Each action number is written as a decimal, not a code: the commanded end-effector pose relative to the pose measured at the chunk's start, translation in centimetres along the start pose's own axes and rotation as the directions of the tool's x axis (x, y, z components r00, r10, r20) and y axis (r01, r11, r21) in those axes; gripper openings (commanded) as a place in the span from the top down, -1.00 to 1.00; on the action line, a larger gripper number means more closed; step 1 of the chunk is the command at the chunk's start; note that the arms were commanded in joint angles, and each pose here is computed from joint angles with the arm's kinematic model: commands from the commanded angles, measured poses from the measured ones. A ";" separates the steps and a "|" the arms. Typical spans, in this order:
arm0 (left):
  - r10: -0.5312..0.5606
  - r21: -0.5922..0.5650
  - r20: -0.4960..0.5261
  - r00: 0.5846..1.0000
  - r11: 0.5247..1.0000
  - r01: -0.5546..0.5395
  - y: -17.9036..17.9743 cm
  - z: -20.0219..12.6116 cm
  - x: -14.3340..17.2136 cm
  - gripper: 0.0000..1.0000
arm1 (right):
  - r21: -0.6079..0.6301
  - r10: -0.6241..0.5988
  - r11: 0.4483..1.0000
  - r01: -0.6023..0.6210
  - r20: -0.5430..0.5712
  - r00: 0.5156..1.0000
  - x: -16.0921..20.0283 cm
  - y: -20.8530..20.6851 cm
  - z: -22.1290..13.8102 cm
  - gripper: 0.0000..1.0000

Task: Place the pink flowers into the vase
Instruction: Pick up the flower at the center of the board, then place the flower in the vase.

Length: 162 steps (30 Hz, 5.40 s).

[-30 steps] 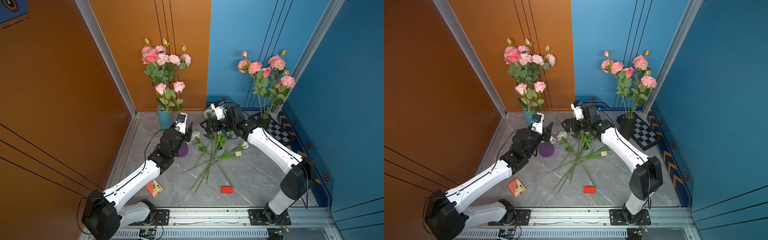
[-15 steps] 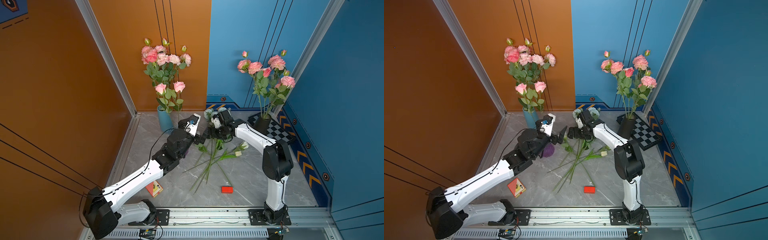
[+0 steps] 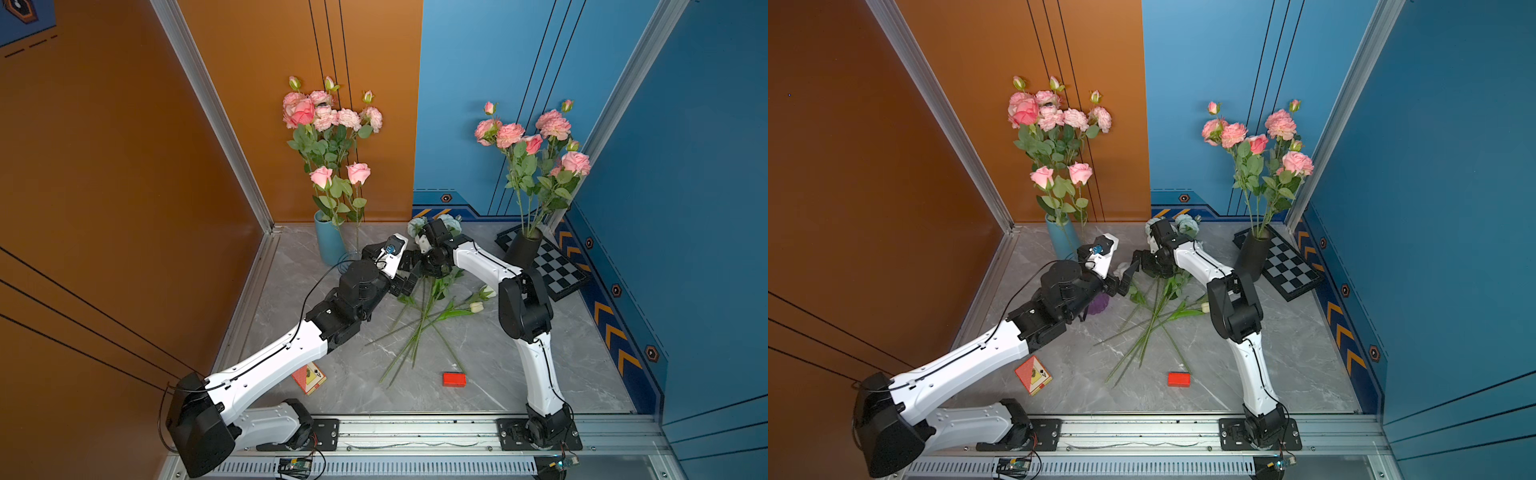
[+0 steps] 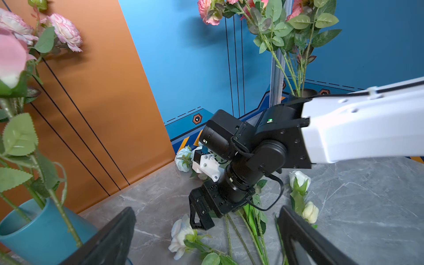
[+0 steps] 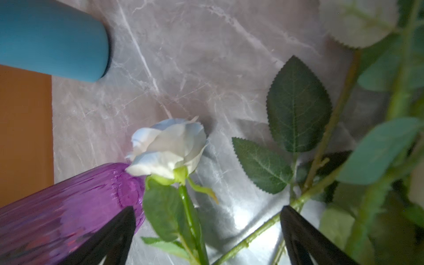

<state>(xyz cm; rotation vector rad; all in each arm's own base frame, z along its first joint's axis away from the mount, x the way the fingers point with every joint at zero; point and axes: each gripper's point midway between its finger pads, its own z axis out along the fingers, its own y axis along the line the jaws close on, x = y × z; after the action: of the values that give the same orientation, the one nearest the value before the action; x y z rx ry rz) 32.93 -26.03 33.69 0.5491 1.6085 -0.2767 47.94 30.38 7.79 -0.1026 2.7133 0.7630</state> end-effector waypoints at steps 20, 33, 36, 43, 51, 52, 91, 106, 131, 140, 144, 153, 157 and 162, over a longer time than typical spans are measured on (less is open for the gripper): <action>0.009 0.117 -0.033 0.999 0.993 -0.005 -3.1 1.3 -0.2 -0.97 | 0.220 -0.094 0.973 0.075 0.077 0.993 -3.4 -4.2 1.1 -0.91; 0.018 0.121 -0.054 0.998 0.993 -0.012 -3.3 1.5 0.6 -0.97 | 0.297 -0.093 0.953 0.066 0.076 0.993 -3.4 -6.0 2.6 -0.41; 0.019 0.122 -0.054 0.998 0.992 -0.013 -3.2 1.5 0.6 -0.97 | 0.302 -0.084 0.952 0.057 0.079 0.993 -3.5 -6.2 2.8 -0.29; 0.025 0.123 -0.060 0.998 0.992 -0.017 -3.3 1.6 0.9 -0.97 | 0.290 -0.041 0.957 0.014 0.087 0.995 -3.7 -6.8 3.1 0.05; 0.028 0.131 -0.066 0.997 0.991 -0.019 -3.6 1.9 1.1 -0.97 | 0.289 -0.021 0.957 -0.005 0.088 0.996 -3.7 -7.3 3.3 0.33; 0.030 0.130 -0.068 0.997 0.991 -0.021 -3.5 2.0 1.2 -0.97 | 0.290 -0.020 0.957 -0.006 0.087 0.996 -3.6 -7.4 3.4 0.37; -0.011 0.101 -0.093 0.996 0.995 0.020 -2.9 2.2 1.8 -0.97 | -0.020 -0.082 0.994 0.105 0.488 0.869 -12.5 3.0 -9.2 0.88; -0.162 0.090 -0.139 0.977 0.980 0.175 -1.8 3.7 3.0 -0.97 | -0.012 -0.169 0.963 0.270 0.751 0.638 -15.7 7.9 -20.7 0.86; -0.251 0.155 -0.058 0.966 0.954 0.257 -1.6 10.2 -1.8 -0.76 | 0.008 -0.192 0.911 0.413 0.893 0.406 -10.0 12.7 -35.5 0.86; -0.269 0.180 -0.024 0.963 0.946 0.269 -2.6 10.7 -2.6 -0.32 | -0.069 -0.109 0.919 0.388 0.902 0.418 -9.7 12.6 -35.5 0.86; -0.275 0.181 -0.014 0.961 0.945 0.273 -2.6 10.8 -2.7 -0.23 | -0.113 -0.066 0.917 0.382 0.902 0.427 -9.8 12.8 -35.4 0.86; -0.281 0.182 -0.009 0.960 0.943 0.278 -2.7 11.5 -2.6 -0.02 | -0.136 -0.050 0.915 0.380 0.895 0.443 -9.7 13.0 -35.1 0.86; -0.287 0.182 -0.001 0.958 0.942 0.282 -2.6 11.5 -2.7 0.18 | -0.138 -0.052 0.914 0.381 0.893 0.447 -9.7 13.1 -35.0 0.86; -0.293 0.185 0.009 0.956 0.940 0.286 -2.6 11.7 -2.9 0.46 | -0.142 -0.052 0.914 0.380 0.888 0.457 -9.7 13.1 -34.6 0.86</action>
<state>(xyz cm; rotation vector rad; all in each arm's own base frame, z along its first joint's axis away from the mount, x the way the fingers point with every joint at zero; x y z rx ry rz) 41.71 -33.92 32.70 0.4499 1.6960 -0.6275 45.84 22.93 44.42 -0.0816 1.5456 0.8207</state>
